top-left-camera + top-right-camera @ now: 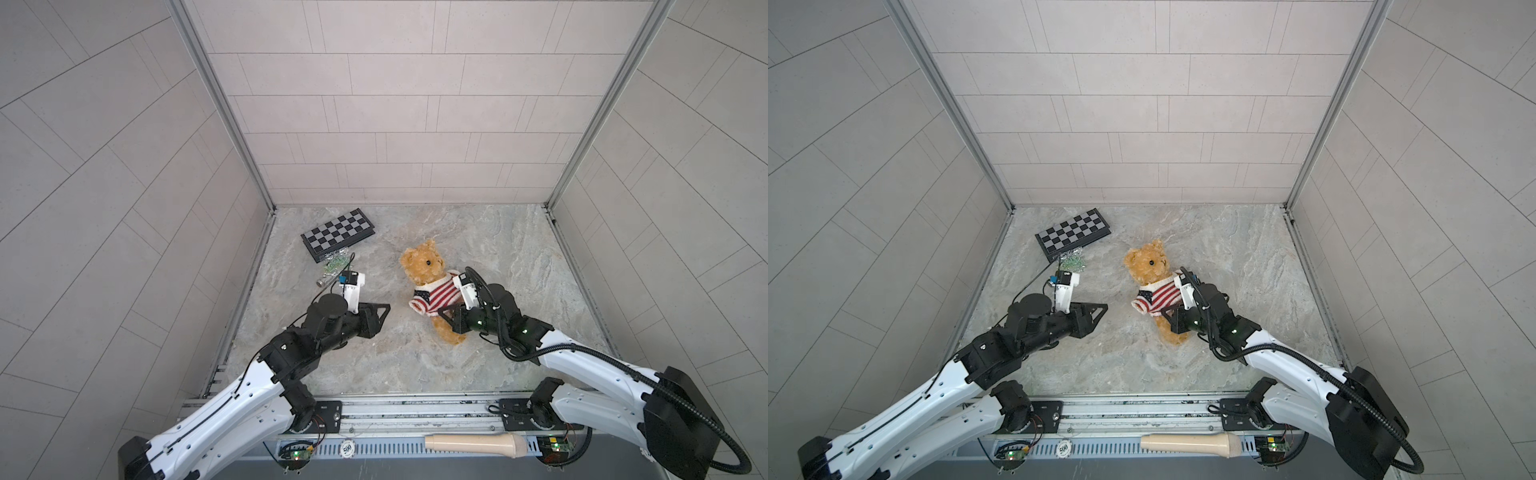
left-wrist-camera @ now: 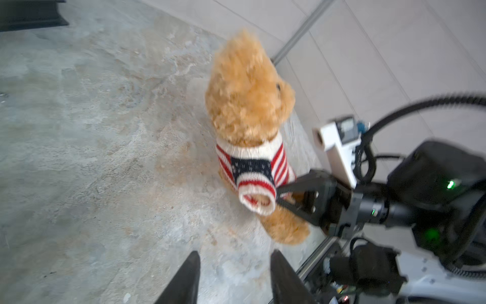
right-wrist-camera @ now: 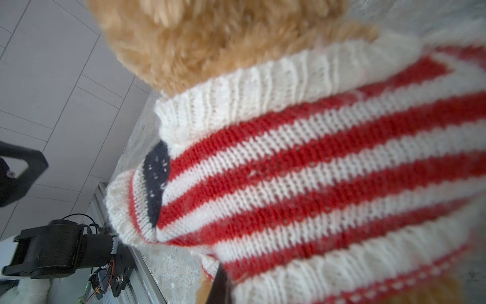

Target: Dress the teddy bear

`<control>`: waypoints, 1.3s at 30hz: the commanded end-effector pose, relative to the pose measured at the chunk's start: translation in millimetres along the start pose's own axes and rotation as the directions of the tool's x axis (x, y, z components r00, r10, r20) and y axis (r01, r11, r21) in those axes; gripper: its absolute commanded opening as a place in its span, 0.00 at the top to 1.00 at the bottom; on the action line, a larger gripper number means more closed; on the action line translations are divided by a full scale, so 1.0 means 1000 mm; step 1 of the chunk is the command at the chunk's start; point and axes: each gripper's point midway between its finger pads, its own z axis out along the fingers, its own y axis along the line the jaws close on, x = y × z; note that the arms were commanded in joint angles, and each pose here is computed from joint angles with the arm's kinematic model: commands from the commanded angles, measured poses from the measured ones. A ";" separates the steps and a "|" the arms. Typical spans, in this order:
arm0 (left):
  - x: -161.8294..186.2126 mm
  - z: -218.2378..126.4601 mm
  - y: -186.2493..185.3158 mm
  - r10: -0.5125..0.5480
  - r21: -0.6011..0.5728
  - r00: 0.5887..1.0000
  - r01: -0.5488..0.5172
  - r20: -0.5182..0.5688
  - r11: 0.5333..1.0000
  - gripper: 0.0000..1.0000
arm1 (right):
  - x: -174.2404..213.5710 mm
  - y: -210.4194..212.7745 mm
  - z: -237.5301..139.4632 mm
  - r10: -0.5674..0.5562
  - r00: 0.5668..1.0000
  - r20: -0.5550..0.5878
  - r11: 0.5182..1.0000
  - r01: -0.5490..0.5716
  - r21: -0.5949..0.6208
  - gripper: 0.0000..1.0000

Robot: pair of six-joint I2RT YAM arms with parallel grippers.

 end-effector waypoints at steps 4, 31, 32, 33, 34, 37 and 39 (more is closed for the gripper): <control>0.021 0.025 -0.016 -0.091 0.075 0.995 0.093 -0.027 0.993 0.80 | -0.011 0.008 -0.001 0.014 0.997 0.075 0.998 -0.009 -0.062 1.00; 0.021 0.077 -0.028 -0.169 0.077 0.986 0.169 -0.011 0.983 1.00 | -0.004 0.008 0.000 0.001 0.997 0.079 0.996 0.006 -0.094 1.00; 0.021 0.077 -0.028 -0.167 0.076 0.986 0.167 -0.010 0.983 1.00 | -0.004 0.009 0.000 0.002 0.997 0.079 0.996 0.006 -0.094 1.00; 0.019 0.077 -0.029 -0.165 0.076 0.986 0.166 -0.008 0.983 1.00 | -0.005 0.009 0.000 -0.001 0.997 0.080 0.995 0.008 -0.095 1.00; 0.018 0.076 -0.029 -0.164 0.077 0.986 0.164 -0.005 0.983 1.00 | -0.005 0.009 0.000 0.000 0.997 0.080 0.996 0.008 -0.094 1.00; 0.016 0.076 -0.029 -0.159 0.063 0.987 0.159 0.000 0.985 1.00 | -0.005 0.010 0.000 -0.003 0.997 0.081 0.995 0.011 -0.097 1.00; 0.015 0.077 -0.029 -0.155 0.059 0.988 0.155 0.001 0.986 1.00 | -0.005 0.010 0.000 -0.003 0.997 0.081 0.995 0.011 -0.097 1.00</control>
